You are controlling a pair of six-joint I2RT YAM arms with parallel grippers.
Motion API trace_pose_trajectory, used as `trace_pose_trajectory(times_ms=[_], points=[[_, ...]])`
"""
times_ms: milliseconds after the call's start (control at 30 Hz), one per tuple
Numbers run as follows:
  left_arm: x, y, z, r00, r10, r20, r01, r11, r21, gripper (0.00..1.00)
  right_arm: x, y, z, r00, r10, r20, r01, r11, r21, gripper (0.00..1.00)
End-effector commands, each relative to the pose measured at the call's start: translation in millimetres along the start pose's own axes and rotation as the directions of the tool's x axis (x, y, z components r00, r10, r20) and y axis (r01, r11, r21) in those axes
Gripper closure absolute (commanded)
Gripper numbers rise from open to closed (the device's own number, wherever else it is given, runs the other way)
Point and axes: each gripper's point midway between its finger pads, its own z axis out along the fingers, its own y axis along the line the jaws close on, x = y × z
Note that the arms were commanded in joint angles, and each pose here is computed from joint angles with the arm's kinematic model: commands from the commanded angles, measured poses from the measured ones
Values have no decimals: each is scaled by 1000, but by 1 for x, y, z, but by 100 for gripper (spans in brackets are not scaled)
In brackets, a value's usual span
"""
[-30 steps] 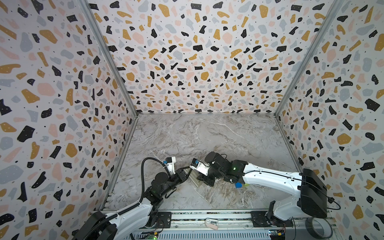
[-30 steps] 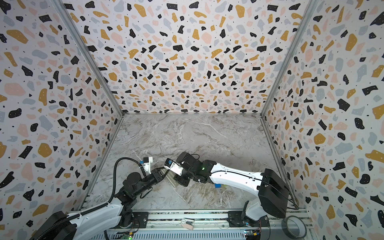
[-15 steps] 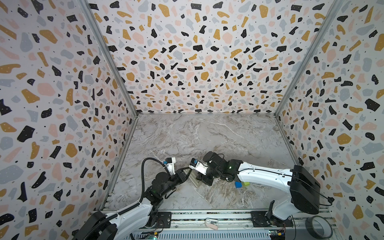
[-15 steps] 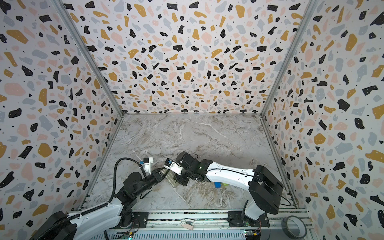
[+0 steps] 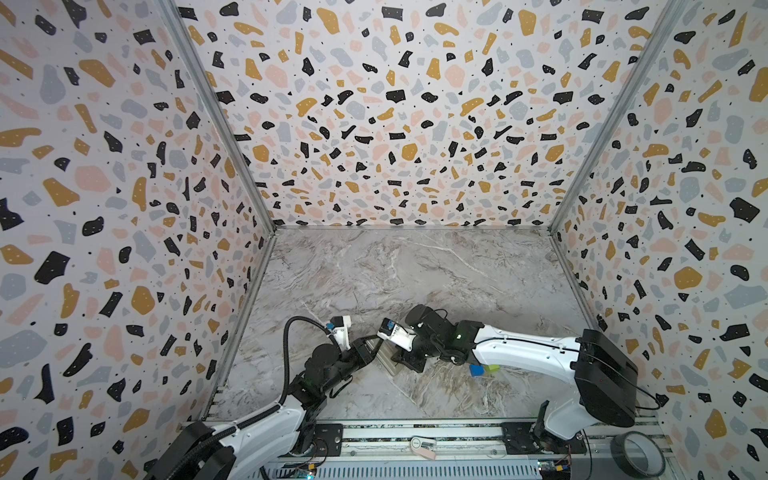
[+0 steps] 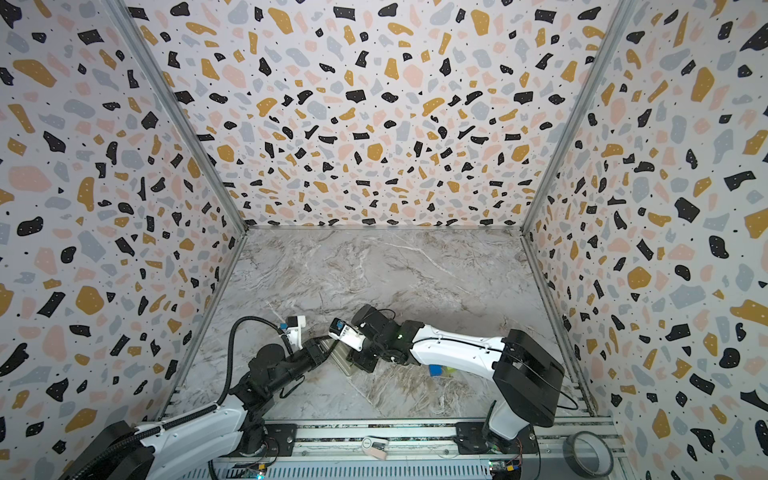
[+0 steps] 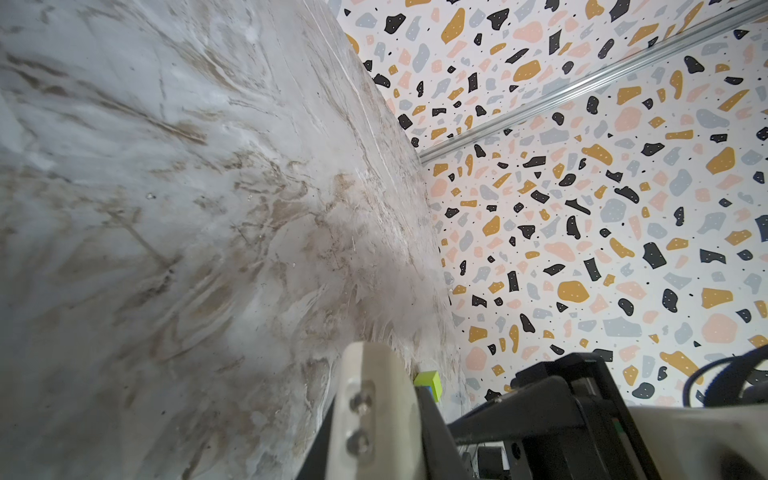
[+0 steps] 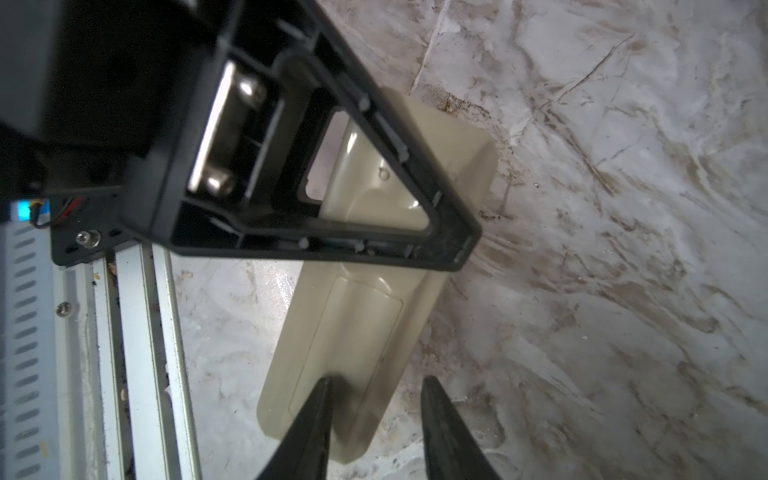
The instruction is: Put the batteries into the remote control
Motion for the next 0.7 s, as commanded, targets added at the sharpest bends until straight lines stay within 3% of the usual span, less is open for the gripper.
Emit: trace_pose_trajectory(times_ms=[0, 167, 333, 667], points=[[-17, -49, -4, 999, 6, 53, -15, 983, 183, 100, -1, 3, -15, 999, -30, 15, 29, 999, 33, 56], [-22, -45, -5, 996, -16, 87, 1, 986, 164, 100, -13, 12, -24, 997, -20, 78, 18, 1000, 22, 43], [-27, -47, -5, 994, -29, 103, 12, 987, 163, 100, -22, 19, -22, 988, 33, 150, -29, 999, -26, 35], [-30, -50, -6, 993, -40, 113, 20, 985, 171, 100, -14, 2, 2, 988, 107, 108, -110, 994, 19, 34]])
